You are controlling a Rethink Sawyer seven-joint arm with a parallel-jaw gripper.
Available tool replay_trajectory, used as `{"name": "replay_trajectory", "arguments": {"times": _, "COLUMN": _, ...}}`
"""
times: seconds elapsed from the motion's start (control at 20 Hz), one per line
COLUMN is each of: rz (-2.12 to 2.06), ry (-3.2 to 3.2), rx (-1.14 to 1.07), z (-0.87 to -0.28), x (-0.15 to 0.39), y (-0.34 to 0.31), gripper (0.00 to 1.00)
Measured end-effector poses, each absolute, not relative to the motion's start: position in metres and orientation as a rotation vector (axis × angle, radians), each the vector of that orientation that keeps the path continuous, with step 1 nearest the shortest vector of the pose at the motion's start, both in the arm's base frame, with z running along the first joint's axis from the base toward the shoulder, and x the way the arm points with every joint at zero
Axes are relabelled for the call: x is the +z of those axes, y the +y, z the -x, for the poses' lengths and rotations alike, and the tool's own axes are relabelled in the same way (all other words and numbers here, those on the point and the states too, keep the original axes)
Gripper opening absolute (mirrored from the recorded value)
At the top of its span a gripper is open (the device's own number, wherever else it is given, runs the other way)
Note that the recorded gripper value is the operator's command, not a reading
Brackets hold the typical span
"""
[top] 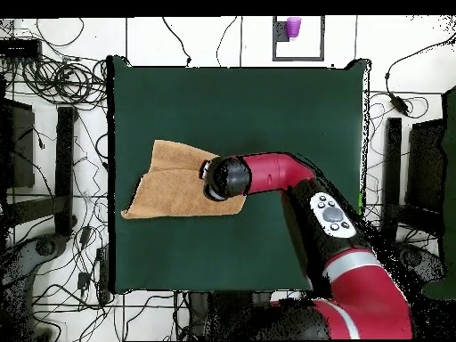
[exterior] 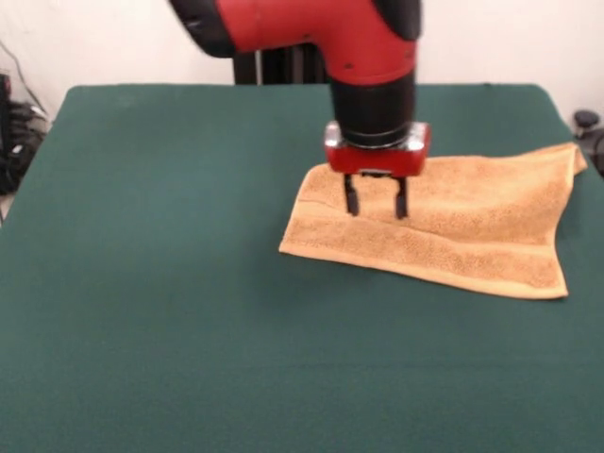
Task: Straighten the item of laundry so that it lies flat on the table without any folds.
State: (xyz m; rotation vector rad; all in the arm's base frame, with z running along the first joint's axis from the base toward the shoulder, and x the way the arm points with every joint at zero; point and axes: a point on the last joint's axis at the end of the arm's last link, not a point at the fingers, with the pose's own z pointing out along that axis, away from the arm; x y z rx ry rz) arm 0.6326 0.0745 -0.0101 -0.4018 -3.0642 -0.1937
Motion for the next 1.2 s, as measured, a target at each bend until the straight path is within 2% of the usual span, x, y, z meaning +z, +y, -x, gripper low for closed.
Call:
{"name": "replay_trajectory", "arguments": {"times": 0.45, "rz": 0.335, "ry": -3.075, "rx": -0.124, "z": -0.625, "x": -0.008, "y": 0.095, "gripper": 1.0}}
{"name": "replay_trajectory", "arguments": {"times": 1.2, "rz": 0.409, "ry": -3.059, "rx": -0.037, "z": -0.618, "x": -0.012, "y": 0.052, "gripper": 1.0}}
